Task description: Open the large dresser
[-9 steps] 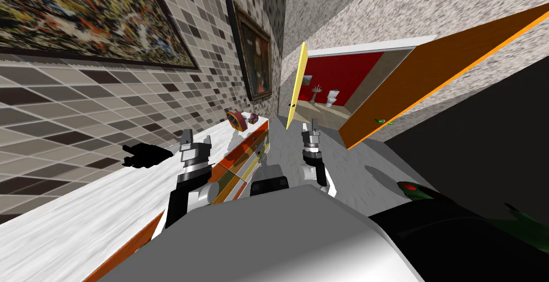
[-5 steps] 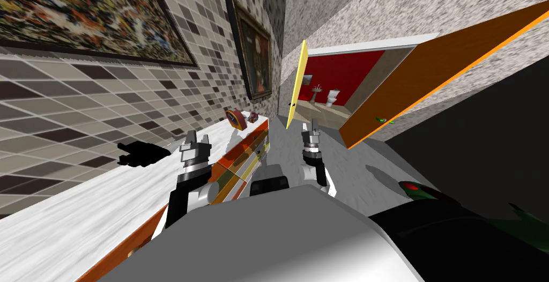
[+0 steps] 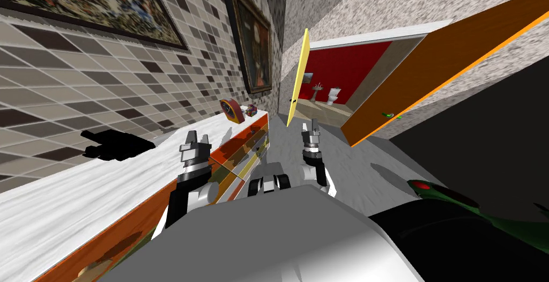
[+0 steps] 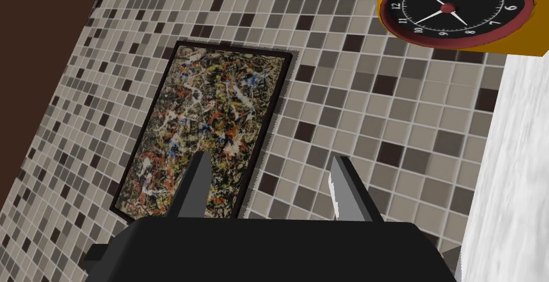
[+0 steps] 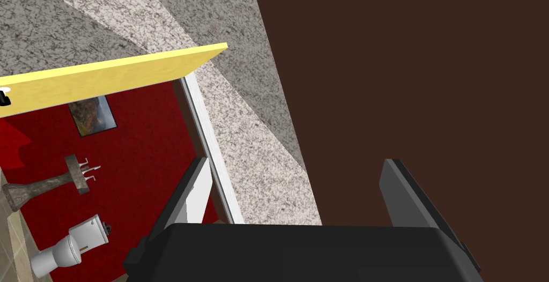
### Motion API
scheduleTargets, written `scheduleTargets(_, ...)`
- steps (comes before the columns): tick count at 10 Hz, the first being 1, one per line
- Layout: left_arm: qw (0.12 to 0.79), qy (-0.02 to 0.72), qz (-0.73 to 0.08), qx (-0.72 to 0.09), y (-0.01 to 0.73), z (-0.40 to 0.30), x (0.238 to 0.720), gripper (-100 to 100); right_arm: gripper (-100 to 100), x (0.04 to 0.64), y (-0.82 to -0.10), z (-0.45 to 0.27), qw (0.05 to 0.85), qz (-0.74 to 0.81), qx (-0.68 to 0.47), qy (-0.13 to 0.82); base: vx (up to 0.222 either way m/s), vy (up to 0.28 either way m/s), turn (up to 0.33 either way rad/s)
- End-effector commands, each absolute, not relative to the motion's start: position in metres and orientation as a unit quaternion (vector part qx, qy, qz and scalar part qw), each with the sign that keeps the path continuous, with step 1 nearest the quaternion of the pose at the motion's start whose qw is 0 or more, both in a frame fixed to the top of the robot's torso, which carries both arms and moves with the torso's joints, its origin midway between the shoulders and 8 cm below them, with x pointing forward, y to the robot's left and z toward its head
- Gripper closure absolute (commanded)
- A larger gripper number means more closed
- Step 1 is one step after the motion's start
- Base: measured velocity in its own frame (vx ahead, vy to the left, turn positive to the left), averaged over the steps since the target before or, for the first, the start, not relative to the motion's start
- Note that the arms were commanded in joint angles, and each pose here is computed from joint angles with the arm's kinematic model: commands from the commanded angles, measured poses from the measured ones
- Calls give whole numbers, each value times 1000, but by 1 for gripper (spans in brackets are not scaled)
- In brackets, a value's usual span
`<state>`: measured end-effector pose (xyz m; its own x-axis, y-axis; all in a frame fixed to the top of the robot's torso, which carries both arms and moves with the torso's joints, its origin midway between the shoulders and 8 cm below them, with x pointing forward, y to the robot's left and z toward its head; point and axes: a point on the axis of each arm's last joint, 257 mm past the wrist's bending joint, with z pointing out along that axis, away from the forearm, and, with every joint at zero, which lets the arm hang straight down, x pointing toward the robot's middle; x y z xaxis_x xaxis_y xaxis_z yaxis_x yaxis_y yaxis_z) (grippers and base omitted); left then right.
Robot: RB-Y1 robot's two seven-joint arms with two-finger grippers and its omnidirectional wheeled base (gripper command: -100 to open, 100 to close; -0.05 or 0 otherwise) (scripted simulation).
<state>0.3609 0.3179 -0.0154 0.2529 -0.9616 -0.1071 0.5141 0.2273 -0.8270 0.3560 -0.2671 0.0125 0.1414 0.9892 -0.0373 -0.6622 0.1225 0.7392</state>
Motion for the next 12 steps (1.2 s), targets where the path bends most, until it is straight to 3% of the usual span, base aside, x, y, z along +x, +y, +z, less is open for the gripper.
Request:
scheduleTargets(1,711,339,-515,-338,319,-21,364,-100,0,356,-267,13,696,593,294,278,42,-30,34)
scheduleTargets(12,695,378,-479,-380,362,-94,381,-100,0,356,-267,12,696,593,295,278,101,-101,61)
